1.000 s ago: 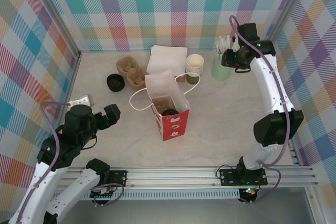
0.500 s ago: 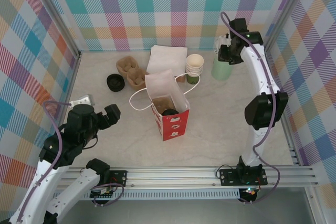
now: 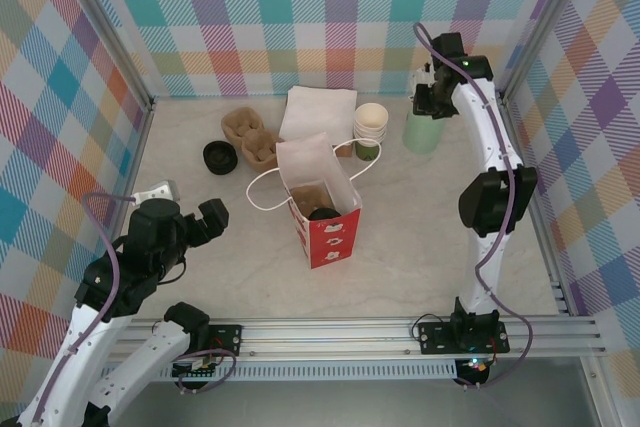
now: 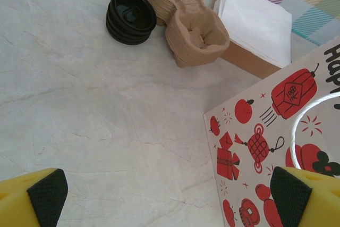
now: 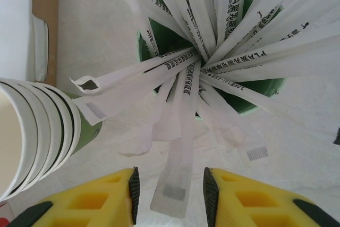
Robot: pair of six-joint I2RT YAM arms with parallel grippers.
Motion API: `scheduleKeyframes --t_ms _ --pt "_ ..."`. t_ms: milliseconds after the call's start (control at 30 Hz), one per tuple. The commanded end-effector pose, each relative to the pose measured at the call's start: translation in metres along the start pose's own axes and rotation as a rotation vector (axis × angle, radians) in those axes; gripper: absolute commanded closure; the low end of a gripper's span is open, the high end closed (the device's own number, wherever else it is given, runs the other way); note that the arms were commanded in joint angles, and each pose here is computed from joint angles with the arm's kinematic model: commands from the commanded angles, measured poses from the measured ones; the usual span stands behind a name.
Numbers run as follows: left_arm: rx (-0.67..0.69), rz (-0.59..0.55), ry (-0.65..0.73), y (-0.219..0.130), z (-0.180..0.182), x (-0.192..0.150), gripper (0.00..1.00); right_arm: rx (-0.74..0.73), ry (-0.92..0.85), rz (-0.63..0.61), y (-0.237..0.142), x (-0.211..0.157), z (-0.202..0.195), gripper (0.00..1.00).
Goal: Pack the takeout coffee
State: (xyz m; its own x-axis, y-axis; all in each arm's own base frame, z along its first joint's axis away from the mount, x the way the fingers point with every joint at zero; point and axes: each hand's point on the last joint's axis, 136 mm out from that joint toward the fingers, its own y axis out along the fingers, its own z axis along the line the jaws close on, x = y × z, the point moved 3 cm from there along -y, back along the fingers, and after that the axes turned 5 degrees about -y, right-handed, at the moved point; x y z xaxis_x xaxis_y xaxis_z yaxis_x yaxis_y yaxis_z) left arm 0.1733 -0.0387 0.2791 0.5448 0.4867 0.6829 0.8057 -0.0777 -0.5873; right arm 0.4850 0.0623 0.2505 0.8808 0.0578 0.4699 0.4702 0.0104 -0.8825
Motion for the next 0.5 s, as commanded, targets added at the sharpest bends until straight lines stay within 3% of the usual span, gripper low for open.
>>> scheduleKeyframes --t_ms 0,467 --pt "0.021 0.0 0.003 0.0006 0.0032 -0.0012 0.0 -0.008 -0.016 0.018 0.001 -0.0008 -0.002 0.63" --pt "0.02 0.005 0.004 0.0016 0.0022 -0.0013 0.0 -0.035 -0.034 0.015 -0.0005 -0.0001 -0.0063 0.86"
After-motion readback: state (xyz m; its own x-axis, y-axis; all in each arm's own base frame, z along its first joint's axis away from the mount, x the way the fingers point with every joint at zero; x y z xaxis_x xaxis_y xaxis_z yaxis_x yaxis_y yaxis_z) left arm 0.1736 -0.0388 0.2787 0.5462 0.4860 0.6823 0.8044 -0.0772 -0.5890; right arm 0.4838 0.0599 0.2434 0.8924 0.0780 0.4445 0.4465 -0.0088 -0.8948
